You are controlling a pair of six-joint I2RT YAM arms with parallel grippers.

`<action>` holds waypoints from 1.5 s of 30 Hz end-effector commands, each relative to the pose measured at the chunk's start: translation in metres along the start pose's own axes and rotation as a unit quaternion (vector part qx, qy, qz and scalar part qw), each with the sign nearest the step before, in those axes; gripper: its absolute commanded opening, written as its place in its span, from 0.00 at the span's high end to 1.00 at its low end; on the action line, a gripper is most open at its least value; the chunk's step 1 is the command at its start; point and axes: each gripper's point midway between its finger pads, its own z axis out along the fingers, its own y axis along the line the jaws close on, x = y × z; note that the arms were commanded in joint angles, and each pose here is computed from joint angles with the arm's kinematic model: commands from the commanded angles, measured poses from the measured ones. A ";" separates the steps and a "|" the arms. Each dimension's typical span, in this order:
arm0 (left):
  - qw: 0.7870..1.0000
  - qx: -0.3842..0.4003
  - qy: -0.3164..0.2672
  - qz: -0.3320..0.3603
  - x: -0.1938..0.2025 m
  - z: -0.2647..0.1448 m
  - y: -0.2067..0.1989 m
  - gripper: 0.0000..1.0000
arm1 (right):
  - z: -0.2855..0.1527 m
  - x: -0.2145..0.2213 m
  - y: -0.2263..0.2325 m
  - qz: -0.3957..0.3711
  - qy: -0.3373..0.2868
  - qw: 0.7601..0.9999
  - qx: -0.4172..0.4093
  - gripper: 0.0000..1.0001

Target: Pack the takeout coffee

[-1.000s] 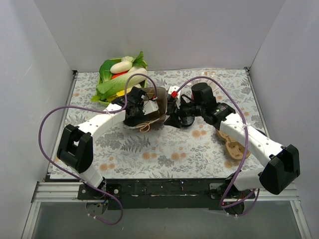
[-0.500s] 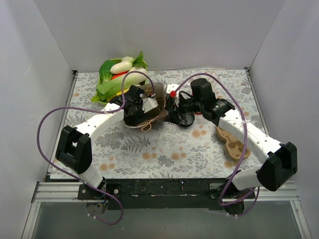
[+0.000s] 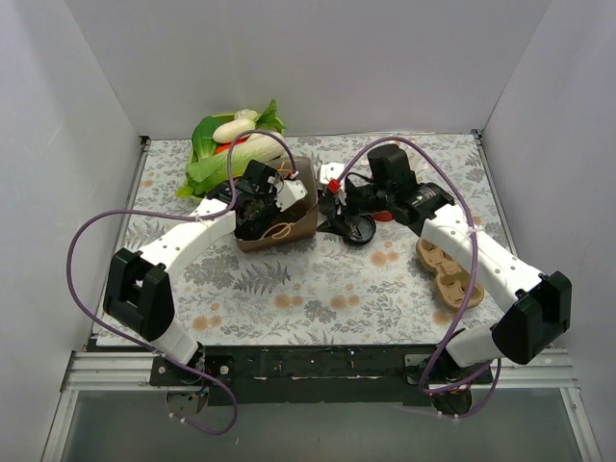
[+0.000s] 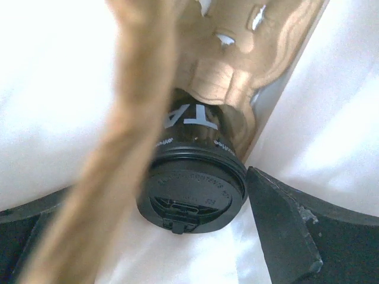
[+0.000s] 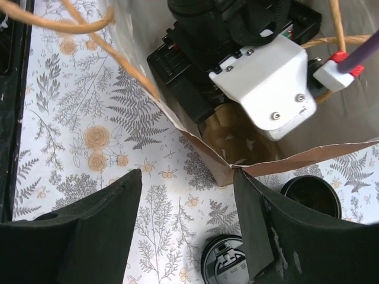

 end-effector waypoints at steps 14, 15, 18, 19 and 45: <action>0.992 0.028 -0.101 -0.074 -0.057 -0.041 0.009 0.10 | 0.001 -0.034 -0.006 -0.035 -0.033 0.998 -0.030 0.28; 0.991 0.031 -0.104 -0.079 -0.060 -0.042 0.009 0.10 | 0.002 -0.034 -0.007 -0.032 -0.033 0.998 -0.031 0.28; 0.989 0.038 -0.119 -0.081 -0.068 -0.046 0.010 0.10 | 0.002 -0.038 -0.009 -0.021 -0.037 0.999 -0.027 0.28; 0.988 0.046 -0.123 -0.081 -0.070 -0.047 0.009 0.10 | 0.002 -0.039 -0.010 -0.011 -0.039 0.999 -0.024 0.28; 0.940 0.071 -0.306 -0.130 -0.174 -0.123 0.046 0.11 | -0.112 -0.014 -0.185 0.118 -0.055 0.961 0.243 0.36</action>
